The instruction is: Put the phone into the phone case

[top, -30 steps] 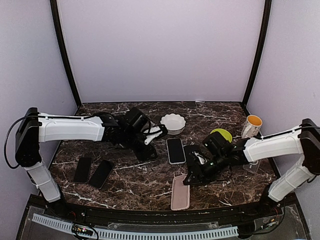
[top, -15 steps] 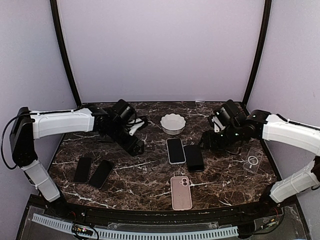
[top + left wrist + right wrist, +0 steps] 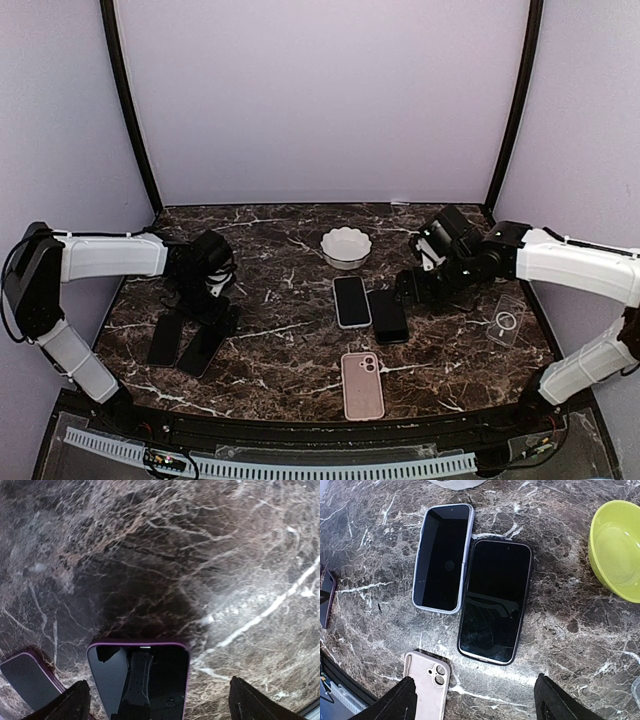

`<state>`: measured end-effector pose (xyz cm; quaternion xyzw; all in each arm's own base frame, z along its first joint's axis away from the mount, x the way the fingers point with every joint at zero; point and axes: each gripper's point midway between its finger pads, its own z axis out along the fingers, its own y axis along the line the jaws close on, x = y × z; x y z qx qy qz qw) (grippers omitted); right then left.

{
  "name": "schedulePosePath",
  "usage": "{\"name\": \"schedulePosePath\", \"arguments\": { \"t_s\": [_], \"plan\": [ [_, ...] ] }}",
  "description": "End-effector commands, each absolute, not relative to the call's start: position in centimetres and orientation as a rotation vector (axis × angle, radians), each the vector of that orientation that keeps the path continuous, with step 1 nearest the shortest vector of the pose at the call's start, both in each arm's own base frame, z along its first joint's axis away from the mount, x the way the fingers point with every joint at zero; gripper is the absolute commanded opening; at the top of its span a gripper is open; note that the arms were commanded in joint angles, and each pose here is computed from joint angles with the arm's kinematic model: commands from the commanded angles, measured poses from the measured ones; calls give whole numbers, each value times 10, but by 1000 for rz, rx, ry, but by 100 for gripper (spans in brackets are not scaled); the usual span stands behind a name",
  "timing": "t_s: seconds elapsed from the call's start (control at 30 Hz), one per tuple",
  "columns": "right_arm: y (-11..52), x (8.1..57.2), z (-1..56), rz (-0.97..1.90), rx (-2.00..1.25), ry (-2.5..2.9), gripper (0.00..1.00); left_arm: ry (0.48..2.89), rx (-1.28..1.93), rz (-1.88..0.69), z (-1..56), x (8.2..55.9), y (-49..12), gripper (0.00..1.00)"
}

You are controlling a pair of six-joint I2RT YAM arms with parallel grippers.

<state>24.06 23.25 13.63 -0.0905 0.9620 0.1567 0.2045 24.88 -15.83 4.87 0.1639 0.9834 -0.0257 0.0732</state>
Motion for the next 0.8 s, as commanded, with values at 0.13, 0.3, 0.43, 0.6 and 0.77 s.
{"name": "schedulePosePath", "arguments": {
  "t_s": [0.13,0.3,0.43,0.6,0.77],
  "plan": [
    [238,233,148,525,-331,2600,83,3009,280,58,45,237,-133,99],
    [241,227,155,589,-366,2560,84,3096,157,5,25,219,-128,99],
    [241,223,158,605,-403,2543,85,3140,67,40,6,210,-114,99],
    [237,221,158,574,-442,2542,85,3171,121,-195,4,189,-147,99],
    [237,223,161,554,-458,2540,84,3203,315,-175,2,164,-176,91]
  ]
}}
